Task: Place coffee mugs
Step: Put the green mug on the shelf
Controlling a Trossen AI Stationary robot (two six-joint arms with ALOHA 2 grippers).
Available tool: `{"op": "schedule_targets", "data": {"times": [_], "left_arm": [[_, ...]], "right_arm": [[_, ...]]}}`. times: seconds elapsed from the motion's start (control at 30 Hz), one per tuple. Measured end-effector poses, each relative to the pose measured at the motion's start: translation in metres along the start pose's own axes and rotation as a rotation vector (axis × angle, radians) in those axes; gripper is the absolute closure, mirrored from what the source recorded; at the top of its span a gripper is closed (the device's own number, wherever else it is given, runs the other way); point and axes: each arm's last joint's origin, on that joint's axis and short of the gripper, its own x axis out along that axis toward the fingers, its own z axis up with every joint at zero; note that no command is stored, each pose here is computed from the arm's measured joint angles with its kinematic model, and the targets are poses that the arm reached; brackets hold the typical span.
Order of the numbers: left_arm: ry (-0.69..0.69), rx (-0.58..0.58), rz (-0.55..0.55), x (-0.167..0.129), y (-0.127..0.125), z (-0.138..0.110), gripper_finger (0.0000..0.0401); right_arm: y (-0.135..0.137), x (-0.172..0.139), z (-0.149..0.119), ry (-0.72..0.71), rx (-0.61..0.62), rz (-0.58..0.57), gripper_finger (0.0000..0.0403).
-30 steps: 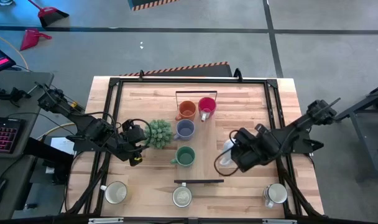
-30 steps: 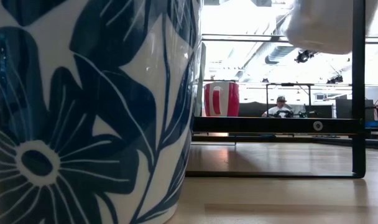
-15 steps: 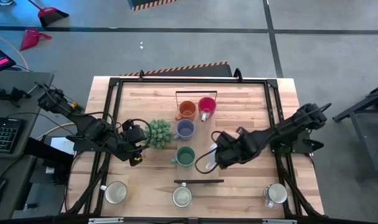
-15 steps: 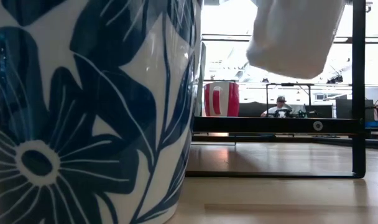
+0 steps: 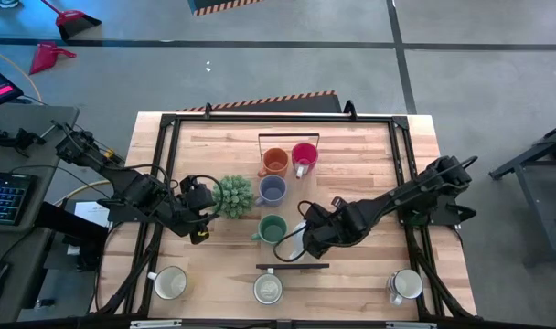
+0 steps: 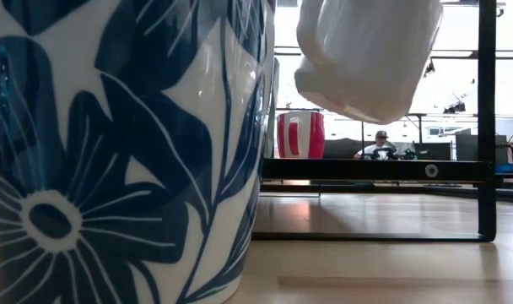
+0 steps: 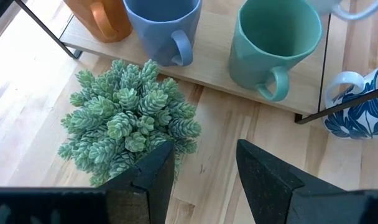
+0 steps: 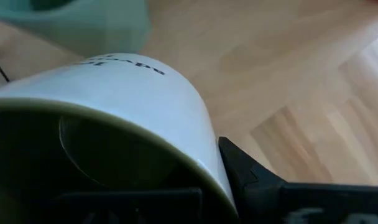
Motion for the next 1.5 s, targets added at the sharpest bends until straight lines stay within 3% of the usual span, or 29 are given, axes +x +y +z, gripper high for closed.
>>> {"op": "schedule_targets", "data": {"times": [0.23, 1.27, 1.5], "left_arm": [[-0.003, -0.003, -0.003, 0.0, 0.0, 0.0, 0.024], [-0.024, 0.013, -0.024, 0.0, -0.002, 0.003, 0.024], [-0.024, 0.014, -0.024, 0.0, -0.003, 0.003, 0.024]], "right_arm": [[0.009, 0.015, -0.001, 0.039, -0.004, 0.024, 0.0403], [0.011, 0.018, -0.003, 0.077, 0.021, 0.049, 0.0403], [0.02, 0.035, -0.005, 0.124, 0.022, 0.068, 0.0403]]}}
